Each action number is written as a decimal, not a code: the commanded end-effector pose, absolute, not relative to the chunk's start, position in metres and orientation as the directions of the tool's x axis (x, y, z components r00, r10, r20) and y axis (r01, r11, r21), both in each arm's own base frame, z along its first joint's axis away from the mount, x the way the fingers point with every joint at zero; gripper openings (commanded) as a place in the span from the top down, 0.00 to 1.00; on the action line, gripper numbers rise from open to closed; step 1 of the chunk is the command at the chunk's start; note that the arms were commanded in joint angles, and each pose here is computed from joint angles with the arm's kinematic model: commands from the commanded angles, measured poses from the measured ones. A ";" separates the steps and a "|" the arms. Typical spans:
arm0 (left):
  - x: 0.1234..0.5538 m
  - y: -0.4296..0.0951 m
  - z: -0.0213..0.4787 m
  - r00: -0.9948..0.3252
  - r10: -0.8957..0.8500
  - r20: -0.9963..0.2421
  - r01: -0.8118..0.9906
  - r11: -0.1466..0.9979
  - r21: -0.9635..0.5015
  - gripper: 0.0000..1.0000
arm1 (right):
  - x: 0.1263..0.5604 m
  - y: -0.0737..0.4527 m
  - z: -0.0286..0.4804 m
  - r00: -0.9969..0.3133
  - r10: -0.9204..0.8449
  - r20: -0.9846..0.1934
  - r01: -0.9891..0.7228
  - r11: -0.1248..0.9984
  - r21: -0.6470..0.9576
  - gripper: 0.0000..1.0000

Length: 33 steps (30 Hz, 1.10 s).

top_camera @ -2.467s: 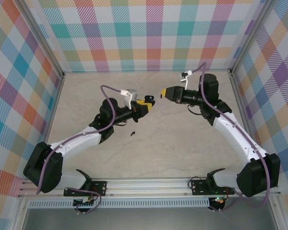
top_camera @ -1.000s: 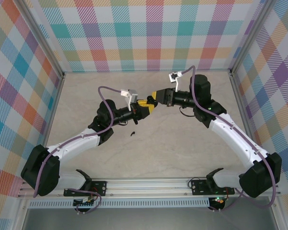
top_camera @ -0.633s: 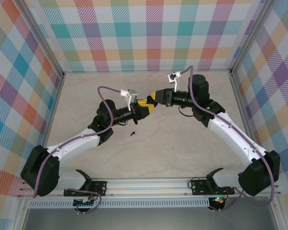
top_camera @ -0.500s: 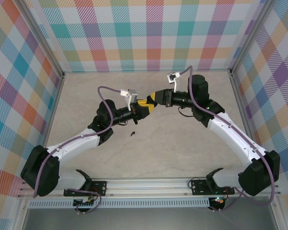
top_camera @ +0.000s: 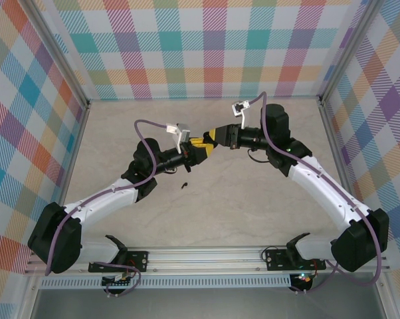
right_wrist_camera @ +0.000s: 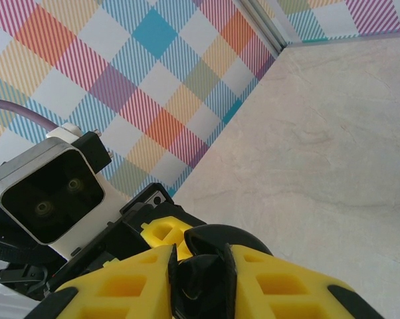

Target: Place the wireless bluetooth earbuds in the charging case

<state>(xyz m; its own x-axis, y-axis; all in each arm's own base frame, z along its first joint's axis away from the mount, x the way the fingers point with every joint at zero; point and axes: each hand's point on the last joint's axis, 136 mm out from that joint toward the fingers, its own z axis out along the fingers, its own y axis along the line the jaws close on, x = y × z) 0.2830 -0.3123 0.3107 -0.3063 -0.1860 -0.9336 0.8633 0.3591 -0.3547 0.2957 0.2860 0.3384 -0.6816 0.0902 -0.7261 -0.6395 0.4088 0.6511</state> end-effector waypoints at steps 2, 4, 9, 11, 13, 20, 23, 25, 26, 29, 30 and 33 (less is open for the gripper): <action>0.275 -0.311 0.329 -0.235 -0.210 -0.949 0.889 0.349 -0.297 0.91 | 0.296 0.286 0.350 -0.650 0.089 -0.755 -0.664 0.417 0.621 0.73; 0.275 -0.311 0.326 -0.237 -0.197 -0.951 0.887 0.355 -0.295 0.92 | 0.296 0.286 0.352 -0.648 0.093 -0.756 -0.663 0.418 0.620 0.74; 0.277 -0.311 0.316 -0.232 -0.150 -0.961 0.885 0.377 -0.272 0.92 | 0.293 0.284 0.361 -0.636 0.098 -0.765 -0.675 0.410 0.614 0.74; 0.276 -0.310 0.315 -0.222 -0.143 -0.964 0.886 0.384 -0.261 0.92 | 0.291 0.283 0.362 -0.634 0.099 -0.767 -0.675 0.414 0.611 0.74; 0.277 -0.309 0.315 -0.213 -0.137 -0.968 0.885 0.393 -0.250 0.92 | 0.290 0.281 0.365 -0.627 0.102 -0.772 -0.678 0.416 0.606 0.74; 0.275 -0.309 0.317 -0.171 -0.115 -0.979 0.895 0.398 -0.203 0.92 | 0.284 0.279 0.367 -0.630 0.095 -0.771 -0.680 0.411 0.607 0.74; 0.275 -0.308 0.316 -0.138 -0.092 -0.986 0.899 0.407 -0.164 0.93 | 0.282 0.278 0.368 -0.628 0.096 -0.772 -0.683 0.408 0.606 0.74; 0.274 -0.308 0.317 -0.110 -0.076 -0.991 0.905 0.405 -0.131 0.92 | 0.280 0.278 0.371 -0.625 0.097 -0.775 -0.687 0.404 0.604 0.74; 0.273 -0.307 0.317 -0.093 -0.071 -0.993 0.908 0.404 -0.113 0.92 | 0.279 0.278 0.371 -0.624 0.098 -0.775 -0.688 0.403 0.604 0.74; 0.269 -0.308 0.319 -0.042 -0.061 -0.997 0.918 0.391 -0.063 0.92 | 0.278 0.277 0.374 -0.622 0.101 -0.776 -0.690 0.397 0.605 0.74; 0.269 -0.307 0.320 -0.028 -0.060 -0.998 0.918 0.393 -0.049 0.92 | 0.277 0.277 0.374 -0.622 0.103 -0.776 -0.690 0.395 0.606 0.74; 0.269 -0.306 0.321 0.002 -0.055 -0.998 0.916 0.400 -0.021 0.93 | 0.276 0.277 0.377 -0.618 0.107 -0.779 -0.694 0.390 0.605 0.74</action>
